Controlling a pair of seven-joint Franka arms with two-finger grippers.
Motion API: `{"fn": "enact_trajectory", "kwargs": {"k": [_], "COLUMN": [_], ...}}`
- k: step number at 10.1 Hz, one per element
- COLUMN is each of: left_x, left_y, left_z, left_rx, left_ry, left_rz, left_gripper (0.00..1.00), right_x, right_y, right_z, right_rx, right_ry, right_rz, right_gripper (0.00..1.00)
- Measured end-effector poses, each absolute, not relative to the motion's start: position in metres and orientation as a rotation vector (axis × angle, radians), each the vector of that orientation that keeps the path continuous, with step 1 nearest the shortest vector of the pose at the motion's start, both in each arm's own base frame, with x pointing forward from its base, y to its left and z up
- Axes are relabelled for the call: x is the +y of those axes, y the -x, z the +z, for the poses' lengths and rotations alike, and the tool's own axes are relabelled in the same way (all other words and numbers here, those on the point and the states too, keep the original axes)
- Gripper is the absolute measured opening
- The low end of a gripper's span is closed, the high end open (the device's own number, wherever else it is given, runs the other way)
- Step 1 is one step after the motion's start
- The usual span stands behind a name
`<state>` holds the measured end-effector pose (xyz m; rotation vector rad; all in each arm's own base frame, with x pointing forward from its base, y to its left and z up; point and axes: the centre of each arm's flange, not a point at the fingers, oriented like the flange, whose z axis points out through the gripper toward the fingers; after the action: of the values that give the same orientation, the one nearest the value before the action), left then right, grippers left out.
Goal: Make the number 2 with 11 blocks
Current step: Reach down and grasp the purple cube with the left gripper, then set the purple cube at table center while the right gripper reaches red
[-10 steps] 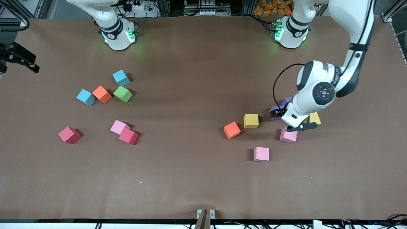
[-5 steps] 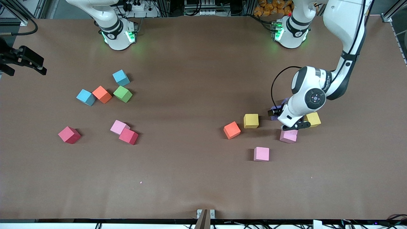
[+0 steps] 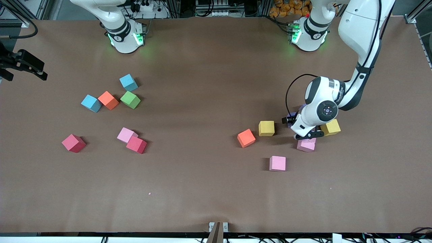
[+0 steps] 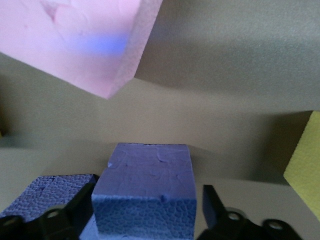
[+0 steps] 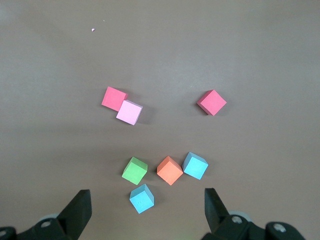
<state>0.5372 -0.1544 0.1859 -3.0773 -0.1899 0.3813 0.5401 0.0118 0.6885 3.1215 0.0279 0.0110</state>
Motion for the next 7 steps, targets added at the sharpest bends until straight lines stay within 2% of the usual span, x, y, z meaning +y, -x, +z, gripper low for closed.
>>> {"fn": "enact_trajectory", "kwargs": {"k": [2, 5, 7], "left_x": [-0.158, -0.194, -0.269], "left_y": [-0.539, -0.543, -0.517], "left_z": [0.188, 0.223, 0.271], "left_rx": [-0.181, -0.245, -0.271], "left_ry": [3.080, 3.096, 3.110], "left_rz": [0.369, 0.276, 0.233], "left_gripper": [0.60, 0.59, 0.59], "right_x": [0.012, 0.012, 0.017], "right_y": [-0.540, -0.541, -0.541], "right_z": [0.688, 0.688, 0.686], "right_rx": [0.027, 0.029, 0.043], "right_ry": [-3.121, -3.121, -3.121], "right_rz": [0.011, 0.007, 0.002], "right_gripper": [1.00, 1.00, 1.00]}}
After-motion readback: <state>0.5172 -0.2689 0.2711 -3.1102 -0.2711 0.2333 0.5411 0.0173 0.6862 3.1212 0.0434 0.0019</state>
